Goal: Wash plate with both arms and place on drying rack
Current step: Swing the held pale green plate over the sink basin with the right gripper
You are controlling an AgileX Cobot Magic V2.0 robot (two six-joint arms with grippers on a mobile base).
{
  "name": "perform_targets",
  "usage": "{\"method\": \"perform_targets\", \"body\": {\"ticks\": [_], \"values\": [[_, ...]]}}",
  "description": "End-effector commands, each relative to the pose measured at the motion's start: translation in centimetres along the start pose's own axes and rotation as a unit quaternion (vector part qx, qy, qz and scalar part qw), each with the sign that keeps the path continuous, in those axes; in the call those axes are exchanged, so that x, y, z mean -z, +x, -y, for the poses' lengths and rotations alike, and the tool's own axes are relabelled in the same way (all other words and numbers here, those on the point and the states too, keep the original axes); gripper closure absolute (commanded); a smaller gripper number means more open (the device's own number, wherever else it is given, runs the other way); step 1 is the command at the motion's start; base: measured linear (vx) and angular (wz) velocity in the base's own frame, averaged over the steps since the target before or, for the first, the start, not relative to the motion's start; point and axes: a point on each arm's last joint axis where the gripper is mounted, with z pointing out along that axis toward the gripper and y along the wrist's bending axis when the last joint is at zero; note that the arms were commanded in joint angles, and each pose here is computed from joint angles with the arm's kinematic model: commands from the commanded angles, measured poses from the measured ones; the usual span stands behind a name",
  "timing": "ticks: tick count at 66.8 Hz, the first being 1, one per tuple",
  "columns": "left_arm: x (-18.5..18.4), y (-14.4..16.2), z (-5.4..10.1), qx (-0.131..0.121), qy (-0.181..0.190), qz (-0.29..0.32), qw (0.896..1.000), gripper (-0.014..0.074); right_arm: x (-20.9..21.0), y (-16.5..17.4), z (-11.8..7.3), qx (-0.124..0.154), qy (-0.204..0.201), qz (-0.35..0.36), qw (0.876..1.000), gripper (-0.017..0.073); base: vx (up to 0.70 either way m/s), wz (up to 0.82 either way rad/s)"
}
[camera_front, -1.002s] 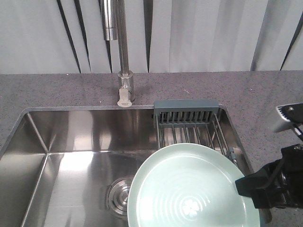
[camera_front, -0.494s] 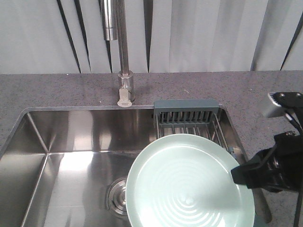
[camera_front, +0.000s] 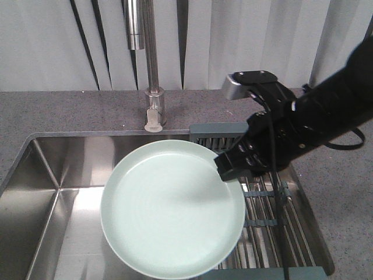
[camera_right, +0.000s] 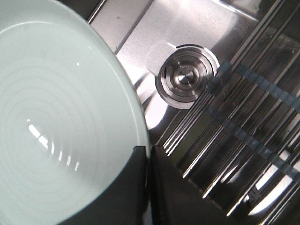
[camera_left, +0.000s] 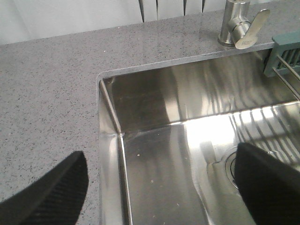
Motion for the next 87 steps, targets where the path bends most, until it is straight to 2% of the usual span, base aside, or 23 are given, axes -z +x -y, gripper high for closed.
{"method": "perform_targets", "body": {"ticks": [1,25,37,45,53,59,69,87], "values": [[0.4,-1.3,0.0,0.004,0.002,0.046,0.999,0.0008,0.6,-2.5,-0.4,0.008,-0.004,0.033,0.999,0.0564,0.0,0.0],[0.4,-1.3,0.0,0.004,0.002,0.046,0.999,0.0008,-2.6,-8.5,1.2,0.005,-0.021,0.009,1.0,0.0564,0.0,0.0],[0.4,-1.3,0.0,0.004,0.002,0.046,0.999,0.0008,-3.7,-10.9,2.1,0.004,-0.002,0.011,1.0,0.0564,0.0,0.0],[0.4,-1.3,0.0,0.004,0.002,0.046,0.999,0.0008,-3.3,-11.9,3.6,-0.01,0.006,0.016,1.0,0.0564,0.0,0.0],[0.4,-1.3,0.0,0.004,0.002,0.046,0.999,0.0008,-2.3,-12.0,5.9,-0.031,0.017,0.021,0.999,0.0564,0.0,0.0],[0.4,-1.3,0.0,0.004,0.002,0.046,0.999,0.0008,-1.5,-11.9,6.7,-0.038,0.025,0.029,0.999,0.0564,0.0,0.0],[0.4,-1.3,0.0,0.004,0.002,0.046,0.999,0.0008,-0.2,-11.4,6.7,-0.038,0.041,0.034,0.998,0.0564,0.0,0.0],[0.4,-1.3,0.0,0.004,0.002,0.046,0.999,0.0008,-0.2,-7.0,5.8,-0.044,0.038,-0.014,0.998,0.0564,0.0,0.0]]}}
